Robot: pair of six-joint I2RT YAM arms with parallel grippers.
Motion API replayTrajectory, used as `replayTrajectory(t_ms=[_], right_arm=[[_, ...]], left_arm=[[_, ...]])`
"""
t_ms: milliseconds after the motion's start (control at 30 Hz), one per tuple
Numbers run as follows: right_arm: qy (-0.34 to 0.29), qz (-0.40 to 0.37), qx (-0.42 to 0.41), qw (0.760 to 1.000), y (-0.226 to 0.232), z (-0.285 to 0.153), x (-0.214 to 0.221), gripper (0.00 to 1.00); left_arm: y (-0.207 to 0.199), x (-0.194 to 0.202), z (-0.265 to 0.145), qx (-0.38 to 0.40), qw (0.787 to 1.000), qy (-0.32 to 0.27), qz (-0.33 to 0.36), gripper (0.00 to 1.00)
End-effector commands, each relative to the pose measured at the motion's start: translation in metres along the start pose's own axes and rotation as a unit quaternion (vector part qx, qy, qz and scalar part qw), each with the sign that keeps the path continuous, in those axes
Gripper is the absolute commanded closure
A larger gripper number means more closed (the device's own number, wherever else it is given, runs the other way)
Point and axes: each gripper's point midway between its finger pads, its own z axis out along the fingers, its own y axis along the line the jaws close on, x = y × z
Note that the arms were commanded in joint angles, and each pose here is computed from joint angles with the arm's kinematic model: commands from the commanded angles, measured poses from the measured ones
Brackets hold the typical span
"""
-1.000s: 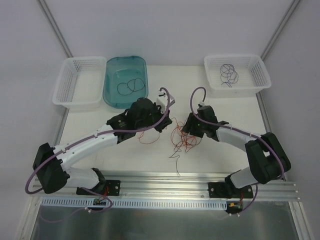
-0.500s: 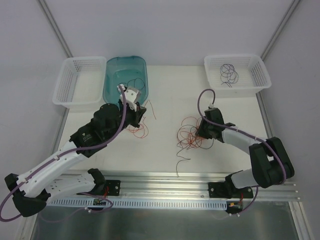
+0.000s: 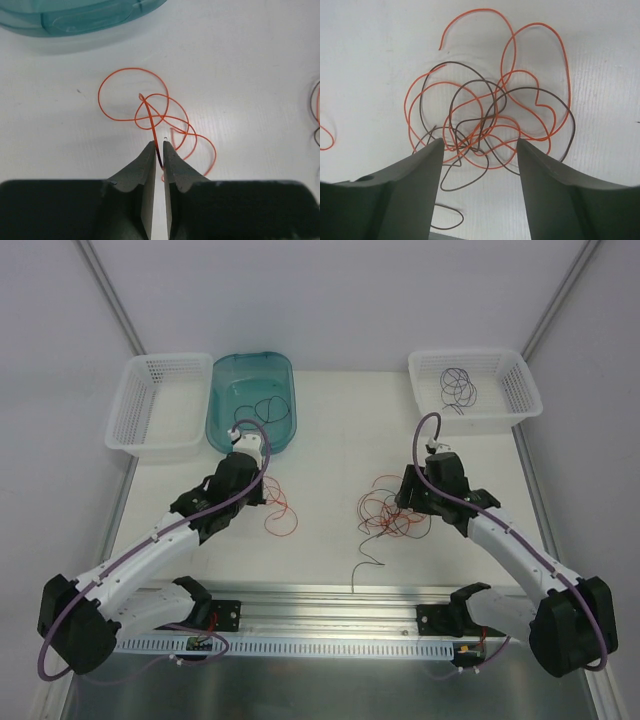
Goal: Untangle the cables
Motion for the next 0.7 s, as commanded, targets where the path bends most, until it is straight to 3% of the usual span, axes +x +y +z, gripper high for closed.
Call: replayTrajectory(t_ms=[0, 100, 133, 200, 233, 267, 500, 600, 667], right_arm=[[-0.014, -0.037, -0.031, 0.999, 0.014, -0.025, -0.009, 0.35], [-0.026, -0.05, -0.043, 0.997, 0.019, -0.035, -0.012, 0.23], [-0.027, -0.051, -0.043, 0.997, 0.019, -0.037, -0.012, 0.2], [-0.032, -0.054, -0.043, 0.997, 0.018, -0.039, -0.013, 0.19], [-0.032, -0.052, -0.044, 0.997, 0.018, -0.04, -0.013, 0.18], [-0.03, -0.053, -0.045, 0.997, 0.018, -0.039, -0.011, 0.18], [-0.021, -0.056, -0.051, 0.997, 0.017, -0.036, -0.003, 0.18], [-0.021, -0.059, -0.054, 0.997, 0.018, -0.035, -0.002, 0.18], [-0.022, -0.062, -0.053, 0.996, 0.017, -0.034, -0.001, 0.18]], left_arm=[[0.013, 0.012, 0.016, -0.032, 0.998, 0.01, -0.049, 0.88], [0.016, 0.021, 0.028, -0.035, 0.997, 0.018, -0.067, 0.79], [0.014, 0.024, 0.031, -0.029, 0.997, 0.023, -0.07, 0.7], [0.013, 0.031, 0.039, -0.028, 0.996, 0.027, -0.075, 0.61], [0.012, 0.033, 0.042, -0.028, 0.996, 0.031, -0.078, 0.47], [0.012, 0.035, 0.045, -0.029, 0.996, 0.032, -0.08, 0.41], [-0.002, 0.063, 0.059, 0.004, 0.994, 0.082, -0.076, 0.15], [-0.018, 0.065, 0.055, 0.068, 0.993, 0.09, -0.022, 0.03], [-0.021, 0.064, 0.052, 0.092, 0.991, 0.082, 0.057, 0.01]])
